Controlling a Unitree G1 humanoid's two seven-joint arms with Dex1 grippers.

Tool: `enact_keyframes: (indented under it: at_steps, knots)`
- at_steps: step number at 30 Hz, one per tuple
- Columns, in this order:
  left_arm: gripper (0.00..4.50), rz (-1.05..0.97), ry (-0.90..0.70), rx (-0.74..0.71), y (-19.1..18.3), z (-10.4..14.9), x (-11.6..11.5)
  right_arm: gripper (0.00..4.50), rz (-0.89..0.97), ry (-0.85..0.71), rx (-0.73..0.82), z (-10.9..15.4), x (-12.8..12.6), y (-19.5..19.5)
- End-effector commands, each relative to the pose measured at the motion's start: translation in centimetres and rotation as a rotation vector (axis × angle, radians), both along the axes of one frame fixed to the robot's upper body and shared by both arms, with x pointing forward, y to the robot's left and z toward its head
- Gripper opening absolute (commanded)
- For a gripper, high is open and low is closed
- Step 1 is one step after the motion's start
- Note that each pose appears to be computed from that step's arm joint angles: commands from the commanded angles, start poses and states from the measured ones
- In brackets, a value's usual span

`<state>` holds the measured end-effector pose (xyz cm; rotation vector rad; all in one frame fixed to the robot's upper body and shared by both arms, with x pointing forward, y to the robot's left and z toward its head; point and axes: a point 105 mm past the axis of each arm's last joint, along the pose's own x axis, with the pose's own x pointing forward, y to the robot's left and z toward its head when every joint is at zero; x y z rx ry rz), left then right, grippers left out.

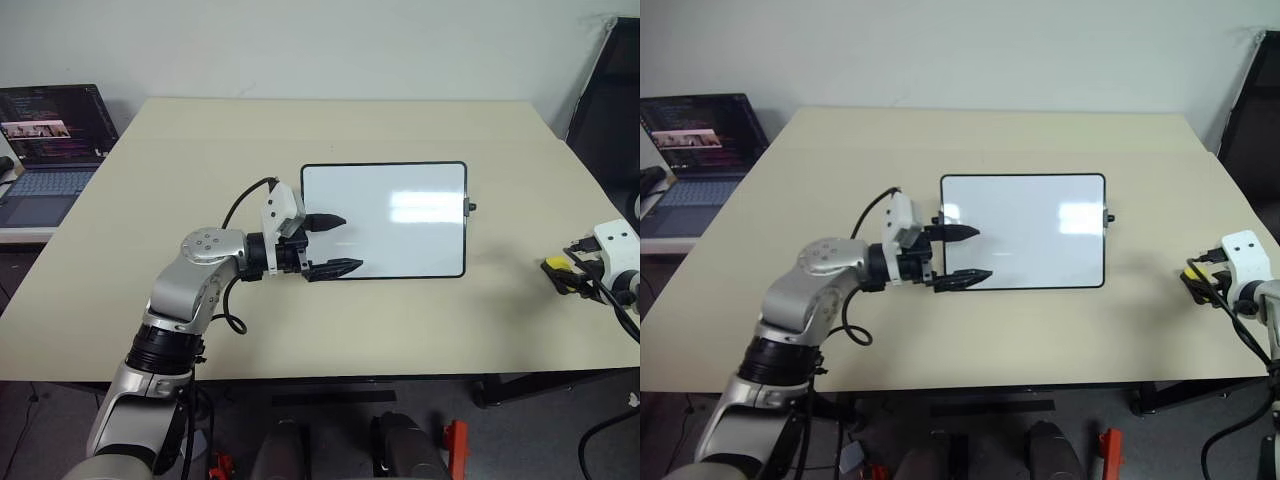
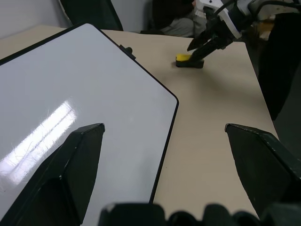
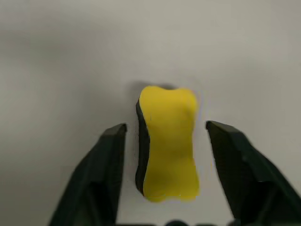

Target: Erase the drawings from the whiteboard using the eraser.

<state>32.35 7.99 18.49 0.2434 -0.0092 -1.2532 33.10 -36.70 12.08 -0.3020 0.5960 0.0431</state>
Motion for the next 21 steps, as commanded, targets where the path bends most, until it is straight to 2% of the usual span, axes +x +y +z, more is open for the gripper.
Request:
enact_keyframes:
  at_steps: [1, 3, 5, 7, 10, 13, 18, 21]
  knots:
    - [4.50, 0.018, -0.066, -0.006, 0.5, 1.5, -0.2, 3.98, 0.020, -0.103, -0.020, 3.7, 0.6, -0.1]
    - [4.50, 0.067, -0.109, -0.017, 1.2, 2.4, 0.2, 4.48, 0.063, -0.186, 0.014, 6.0, 1.0, 1.3]
    - [4.50, 0.175, -0.172, -0.076, 2.6, 4.4, 1.1, 4.48, 0.115, -0.317, 0.066, 8.1, 2.0, 3.1]
    - [4.50, 0.335, -0.249, -0.132, 5.0, 6.3, 2.3, 4.48, 0.086, -0.413, 0.106, 8.2, 3.1, 4.0]
    - [4.50, 0.647, -0.323, -0.188, 9.8, 7.1, 4.8, 4.48, -0.047, -0.493, 0.150, 6.1, 4.8, 3.4]
    - [4.50, 0.881, -0.351, -0.186, 13.4, 6.2, 6.4, 4.48, -0.133, -0.550, 0.200, 4.1, 5.6, 3.3]
    - [4.50, 1.045, -0.307, -0.153, 16.1, 2.3, 7.6, 4.48, -0.154, -0.571, 0.245, 1.5, 6.4, 4.7]
    - [4.50, 1.097, -0.282, -0.131, 16.5, -0.1, 8.2, 4.48, -0.148, -0.584, 0.264, 1.0, 7.0, 6.0]
